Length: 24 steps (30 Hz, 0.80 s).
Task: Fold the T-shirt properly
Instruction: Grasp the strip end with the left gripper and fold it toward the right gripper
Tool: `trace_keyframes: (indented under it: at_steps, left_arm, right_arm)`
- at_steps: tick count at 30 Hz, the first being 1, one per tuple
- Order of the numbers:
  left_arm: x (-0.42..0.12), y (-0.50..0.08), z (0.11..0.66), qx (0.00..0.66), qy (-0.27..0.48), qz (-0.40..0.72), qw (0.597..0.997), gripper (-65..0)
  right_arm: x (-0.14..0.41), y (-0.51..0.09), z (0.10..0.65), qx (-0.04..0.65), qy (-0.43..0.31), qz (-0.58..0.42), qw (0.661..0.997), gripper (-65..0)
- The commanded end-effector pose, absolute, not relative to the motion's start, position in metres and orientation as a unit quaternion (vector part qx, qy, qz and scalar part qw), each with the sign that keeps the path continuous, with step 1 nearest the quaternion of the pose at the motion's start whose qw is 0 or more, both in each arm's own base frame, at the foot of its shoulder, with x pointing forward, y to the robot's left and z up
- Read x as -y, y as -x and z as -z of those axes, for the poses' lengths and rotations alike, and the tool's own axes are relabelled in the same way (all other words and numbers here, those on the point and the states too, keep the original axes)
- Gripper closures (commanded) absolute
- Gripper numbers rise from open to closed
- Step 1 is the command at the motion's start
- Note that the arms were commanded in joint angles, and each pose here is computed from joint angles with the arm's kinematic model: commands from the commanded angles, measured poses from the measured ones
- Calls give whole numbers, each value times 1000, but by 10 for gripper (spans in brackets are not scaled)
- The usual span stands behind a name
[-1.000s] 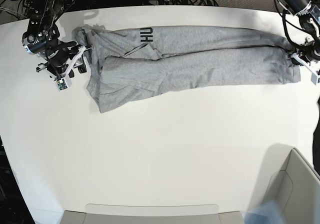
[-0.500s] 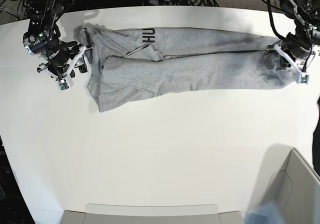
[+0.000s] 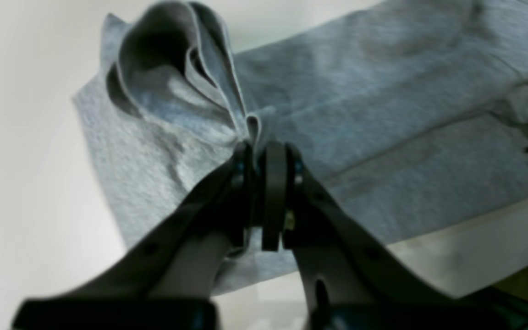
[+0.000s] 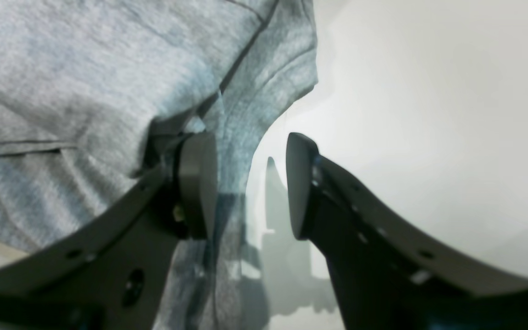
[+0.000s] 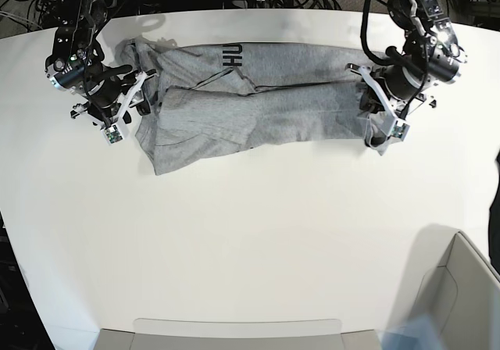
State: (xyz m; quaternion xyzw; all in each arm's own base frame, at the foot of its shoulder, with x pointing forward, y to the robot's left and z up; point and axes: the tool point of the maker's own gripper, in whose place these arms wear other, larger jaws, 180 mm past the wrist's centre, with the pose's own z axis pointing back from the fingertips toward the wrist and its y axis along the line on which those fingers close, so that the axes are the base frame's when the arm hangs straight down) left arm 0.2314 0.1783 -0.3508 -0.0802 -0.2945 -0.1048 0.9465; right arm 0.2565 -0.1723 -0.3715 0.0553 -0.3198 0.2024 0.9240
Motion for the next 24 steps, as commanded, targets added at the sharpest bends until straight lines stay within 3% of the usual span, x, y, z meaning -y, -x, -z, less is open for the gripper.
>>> trace_keyframes:
  at_steps: [1,15,23,24]
  left_arm:
    - [-171,-237,344,309,86,115,940,0]
    - [-107,-217,361,271,145,186,933,0]
    - [-102,-216,365,276,160,183,930,0]
    - [-102,-217,365,274,159,184,931,-26]
  right_arm:
    - [171,-264,361,339,-56,-211,915,-254]
    - [172,-263,362,338,-56,-211,916,-254]
    - [171,-263,362,338,-56,-210,916,-254]
    - [171,-263,362,338,-56,-210,916,-254]
